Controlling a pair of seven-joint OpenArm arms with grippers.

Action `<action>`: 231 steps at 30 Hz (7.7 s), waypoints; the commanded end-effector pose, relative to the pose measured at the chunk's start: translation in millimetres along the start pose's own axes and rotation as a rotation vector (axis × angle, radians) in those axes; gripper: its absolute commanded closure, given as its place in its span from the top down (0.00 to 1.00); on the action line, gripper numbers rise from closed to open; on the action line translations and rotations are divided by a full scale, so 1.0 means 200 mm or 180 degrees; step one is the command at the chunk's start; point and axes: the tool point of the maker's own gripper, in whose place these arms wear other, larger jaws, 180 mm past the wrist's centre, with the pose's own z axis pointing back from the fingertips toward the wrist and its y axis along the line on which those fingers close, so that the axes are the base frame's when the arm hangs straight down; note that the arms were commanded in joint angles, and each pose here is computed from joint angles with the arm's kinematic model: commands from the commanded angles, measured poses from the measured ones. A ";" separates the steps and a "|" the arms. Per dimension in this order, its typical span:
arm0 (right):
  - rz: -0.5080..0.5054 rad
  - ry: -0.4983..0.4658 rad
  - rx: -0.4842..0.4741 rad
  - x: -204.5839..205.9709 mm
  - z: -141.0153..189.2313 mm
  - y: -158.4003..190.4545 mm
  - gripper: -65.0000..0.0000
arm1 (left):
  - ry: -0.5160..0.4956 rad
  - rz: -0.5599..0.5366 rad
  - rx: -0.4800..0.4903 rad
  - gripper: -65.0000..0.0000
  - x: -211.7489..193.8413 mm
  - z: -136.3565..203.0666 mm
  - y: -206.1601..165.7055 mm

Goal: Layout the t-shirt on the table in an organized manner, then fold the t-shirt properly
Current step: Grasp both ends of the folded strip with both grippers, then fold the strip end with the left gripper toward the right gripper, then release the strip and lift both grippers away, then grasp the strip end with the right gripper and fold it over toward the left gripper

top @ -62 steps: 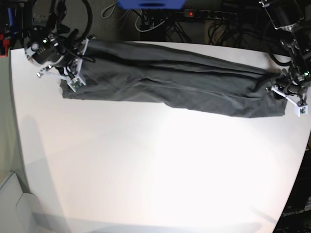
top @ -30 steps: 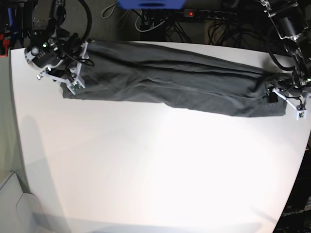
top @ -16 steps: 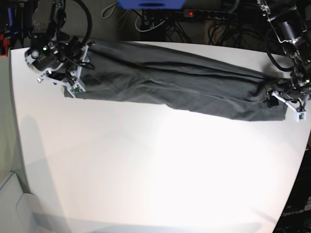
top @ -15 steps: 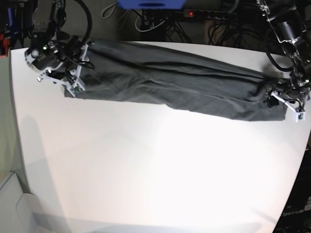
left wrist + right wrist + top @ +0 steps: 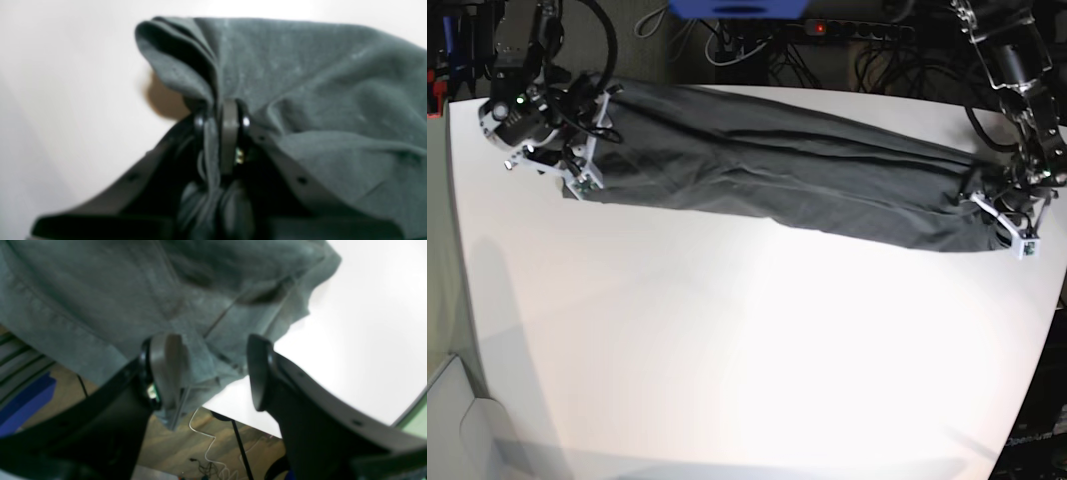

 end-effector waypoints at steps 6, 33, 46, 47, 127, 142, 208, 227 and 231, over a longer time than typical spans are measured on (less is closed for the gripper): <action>-0.0079 -0.0065 0.0143 0.00 -0.08 0.02 0.39 | 0.0109 -0.0254 0.0138 0.00 0.01 0.11 0.01; -0.0253 -0.0017 0.0431 -0.04 -0.27 0.06 0.03 | -0.0191 -0.1505 -0.0203 0.00 0.24 0.42 -0.89; -0.0231 -0.0030 0.0388 -0.02 -0.27 0.03 0.03 | -0.0239 -0.2021 -0.0435 0.00 0.20 0.46 -1.37; -0.0231 -0.0030 0.0388 -0.02 -0.27 0.03 0.03 | -0.0246 -0.2040 -0.0461 0.00 0.19 0.47 -1.39; -0.0121 0.0021 0.0166 0.04 -0.22 -0.14 0.48 | -0.0075 -0.0999 0.0051 0.35 0.13 0.35 -0.78; -0.0087 -0.0088 -0.0264 0.16 0.00 -0.27 0.58 | 0.0262 -0.0829 -0.0121 0.35 -0.02 0.16 -0.75; -0.0871 -0.0215 0.0470 0.17 -0.21 -0.19 0.00 | -0.0036 -0.0688 -0.0077 0.35 0.11 0.34 -0.80; -0.0710 -0.0628 0.0232 0.35 -0.02 -0.25 0.00 | 0.0560 -0.0527 -0.0073 0.00 -0.18 0.17 -0.73; -0.0662 -0.0887 0.0422 0.44 0.06 -0.19 0.00 | 0.0560 -0.0521 -0.0081 0.00 -0.18 0.17 -0.73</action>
